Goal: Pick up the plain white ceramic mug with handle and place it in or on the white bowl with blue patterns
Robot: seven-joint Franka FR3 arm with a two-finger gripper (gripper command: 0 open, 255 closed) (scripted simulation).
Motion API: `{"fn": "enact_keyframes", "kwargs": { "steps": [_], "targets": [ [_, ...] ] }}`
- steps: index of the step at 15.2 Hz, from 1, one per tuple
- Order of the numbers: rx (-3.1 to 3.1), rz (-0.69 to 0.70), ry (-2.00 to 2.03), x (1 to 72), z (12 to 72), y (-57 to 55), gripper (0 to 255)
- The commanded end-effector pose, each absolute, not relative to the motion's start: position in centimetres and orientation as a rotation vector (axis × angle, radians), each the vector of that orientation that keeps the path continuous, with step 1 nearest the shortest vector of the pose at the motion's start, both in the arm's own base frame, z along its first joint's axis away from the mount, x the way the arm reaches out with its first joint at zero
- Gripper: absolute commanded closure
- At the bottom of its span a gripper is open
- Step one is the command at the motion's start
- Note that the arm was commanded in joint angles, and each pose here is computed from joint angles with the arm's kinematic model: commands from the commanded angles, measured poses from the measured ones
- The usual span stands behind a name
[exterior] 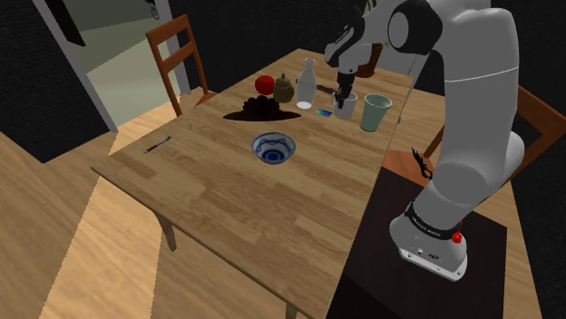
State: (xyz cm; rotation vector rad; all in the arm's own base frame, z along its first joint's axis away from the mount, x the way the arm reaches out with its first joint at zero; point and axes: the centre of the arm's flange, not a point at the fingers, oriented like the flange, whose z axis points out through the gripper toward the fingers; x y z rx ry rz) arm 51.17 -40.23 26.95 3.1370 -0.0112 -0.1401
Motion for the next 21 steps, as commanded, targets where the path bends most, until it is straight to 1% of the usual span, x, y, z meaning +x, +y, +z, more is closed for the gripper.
{"fn": "enact_keyframes", "kwargs": {
  "steps": [1, 21],
  "targets": [
    [3.137, -0.14, -0.011, 51.1, 28.1, -40.2, 255],
    [3.137, -0.14, -0.011, 51.1, 38.7, -40.2, 255]
  ]
}}
